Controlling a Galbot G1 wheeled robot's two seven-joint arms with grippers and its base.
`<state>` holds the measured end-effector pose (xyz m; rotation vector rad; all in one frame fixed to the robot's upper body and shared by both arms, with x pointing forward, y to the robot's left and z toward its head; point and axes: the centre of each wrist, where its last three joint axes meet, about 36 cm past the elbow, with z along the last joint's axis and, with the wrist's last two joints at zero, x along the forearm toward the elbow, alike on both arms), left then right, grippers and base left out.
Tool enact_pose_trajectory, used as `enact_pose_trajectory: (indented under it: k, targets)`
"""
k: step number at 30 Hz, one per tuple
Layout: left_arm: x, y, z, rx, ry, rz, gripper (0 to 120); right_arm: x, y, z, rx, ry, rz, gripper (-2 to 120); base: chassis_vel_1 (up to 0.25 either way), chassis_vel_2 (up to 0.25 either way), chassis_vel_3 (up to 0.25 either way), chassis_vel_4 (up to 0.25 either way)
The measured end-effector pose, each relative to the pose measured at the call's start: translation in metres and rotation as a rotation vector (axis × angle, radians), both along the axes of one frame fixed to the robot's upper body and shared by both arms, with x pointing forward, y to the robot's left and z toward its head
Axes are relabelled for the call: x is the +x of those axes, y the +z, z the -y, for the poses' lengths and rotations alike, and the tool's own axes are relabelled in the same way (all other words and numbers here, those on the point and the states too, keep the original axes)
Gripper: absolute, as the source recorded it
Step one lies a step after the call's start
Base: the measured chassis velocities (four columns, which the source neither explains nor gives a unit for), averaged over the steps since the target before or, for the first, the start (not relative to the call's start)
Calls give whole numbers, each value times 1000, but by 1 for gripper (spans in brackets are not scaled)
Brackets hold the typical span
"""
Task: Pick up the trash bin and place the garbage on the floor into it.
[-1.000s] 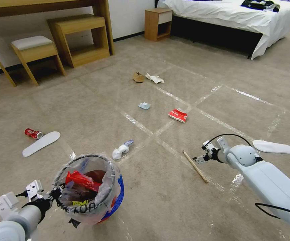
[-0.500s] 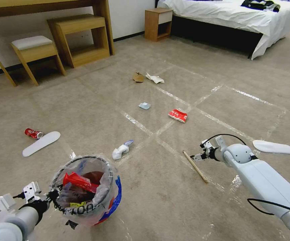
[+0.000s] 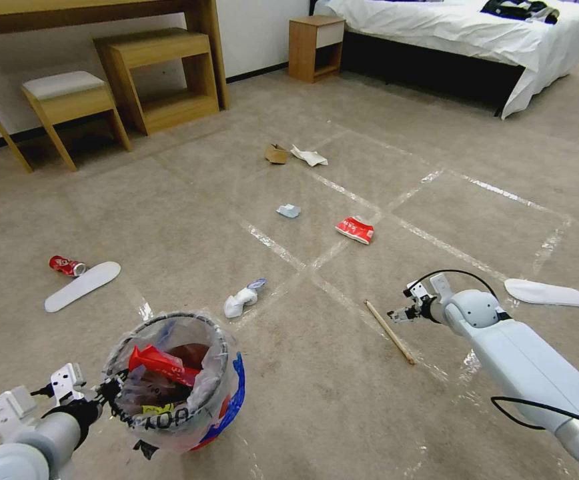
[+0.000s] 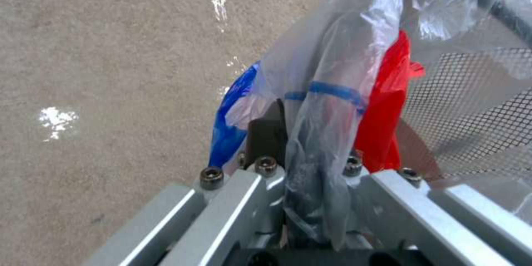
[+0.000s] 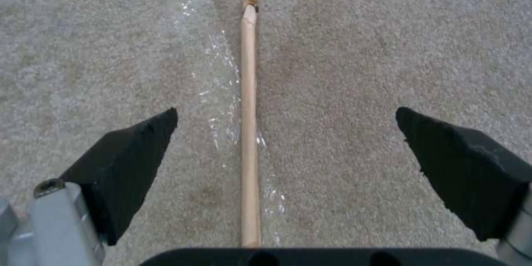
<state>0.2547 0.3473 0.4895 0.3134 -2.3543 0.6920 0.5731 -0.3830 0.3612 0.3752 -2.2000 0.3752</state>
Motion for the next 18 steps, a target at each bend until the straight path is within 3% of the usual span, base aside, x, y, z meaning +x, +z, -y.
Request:
enact_pose_trajectory:
  k: [18]
  targets:
    - [0, -3, 2, -7, -4, -5, 0, 3, -23, -9, 13, -20, -12, 100, 0, 0, 0, 0]
